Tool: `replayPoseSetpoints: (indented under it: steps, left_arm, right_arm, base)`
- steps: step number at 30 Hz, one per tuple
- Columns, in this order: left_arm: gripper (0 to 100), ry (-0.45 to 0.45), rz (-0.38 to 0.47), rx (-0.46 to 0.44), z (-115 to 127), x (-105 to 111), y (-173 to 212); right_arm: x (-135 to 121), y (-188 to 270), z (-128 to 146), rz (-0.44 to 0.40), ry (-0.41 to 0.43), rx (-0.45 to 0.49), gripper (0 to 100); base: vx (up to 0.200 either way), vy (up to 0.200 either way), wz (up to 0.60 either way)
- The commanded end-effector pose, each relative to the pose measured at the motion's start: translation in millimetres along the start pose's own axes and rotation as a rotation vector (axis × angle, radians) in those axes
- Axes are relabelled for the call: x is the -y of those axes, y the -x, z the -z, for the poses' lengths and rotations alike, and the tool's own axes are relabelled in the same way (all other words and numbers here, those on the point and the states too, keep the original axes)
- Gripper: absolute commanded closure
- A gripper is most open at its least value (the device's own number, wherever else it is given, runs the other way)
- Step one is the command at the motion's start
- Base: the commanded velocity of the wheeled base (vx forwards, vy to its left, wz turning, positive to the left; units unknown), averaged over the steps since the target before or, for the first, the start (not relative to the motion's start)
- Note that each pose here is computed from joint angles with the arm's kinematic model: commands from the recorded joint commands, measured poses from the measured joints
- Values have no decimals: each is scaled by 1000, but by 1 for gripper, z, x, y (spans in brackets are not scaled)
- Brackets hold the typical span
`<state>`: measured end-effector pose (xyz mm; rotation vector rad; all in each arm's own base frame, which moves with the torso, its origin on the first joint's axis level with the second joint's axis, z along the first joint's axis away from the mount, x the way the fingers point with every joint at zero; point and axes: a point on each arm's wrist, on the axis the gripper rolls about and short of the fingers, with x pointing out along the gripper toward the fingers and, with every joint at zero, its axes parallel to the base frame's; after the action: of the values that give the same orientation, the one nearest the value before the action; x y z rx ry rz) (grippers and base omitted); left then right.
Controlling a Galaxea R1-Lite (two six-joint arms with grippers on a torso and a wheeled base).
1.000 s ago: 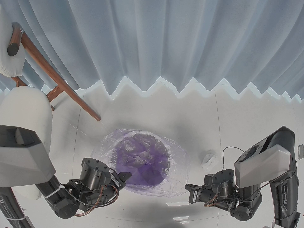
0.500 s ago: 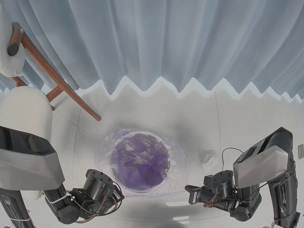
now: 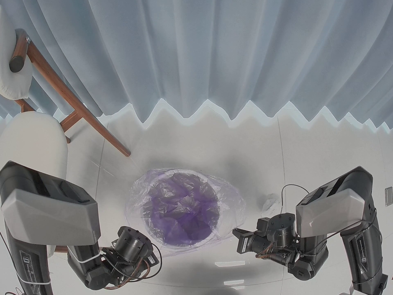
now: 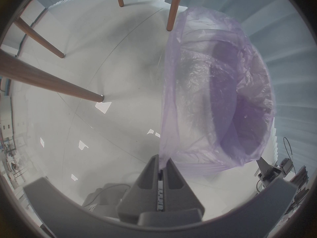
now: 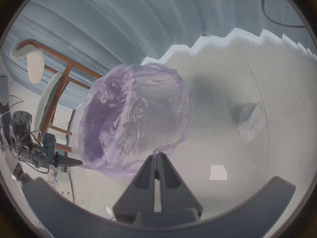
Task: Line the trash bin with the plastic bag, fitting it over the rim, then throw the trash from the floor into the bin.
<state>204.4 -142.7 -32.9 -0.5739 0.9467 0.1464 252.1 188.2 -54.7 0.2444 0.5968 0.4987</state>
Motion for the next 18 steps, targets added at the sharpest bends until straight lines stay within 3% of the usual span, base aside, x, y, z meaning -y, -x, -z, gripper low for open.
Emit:
replayPoseSetpoints:
  steps: [1,7,11,12,13,14,18]
  left_arm:
    - [100,29,-31,29,-8,1,-20]
    - [100,72,-21,75,-20,5,-25]
    - [100,70,-16,71,-18,7,-25]
    - [100,66,-17,68,-17,7,-24]
    - [100,60,-15,64,-15,7,-23]
    - [0,59,-10,64,-14,8,-21]
    - [0,29,32,56,-7,8,6]
  right_arm:
    - [11,-18,-7,33,20,21,100]
    - [28,-36,-22,124,2,73,100]
    - [31,-37,-21,137,-2,73,100]
    - [31,-36,-21,138,-2,70,0]
    - [31,-35,-20,138,-2,68,0]
    - [31,-33,-20,138,-3,68,0]
    - [28,-11,-21,111,-9,104,0]
  base:
    - [0,0,0]
    - [0,0,0]
    - [0,0,0]
    - [0,0,0]
    - [0,0,0]
    - [0,0,0]
    - [0,0,0]
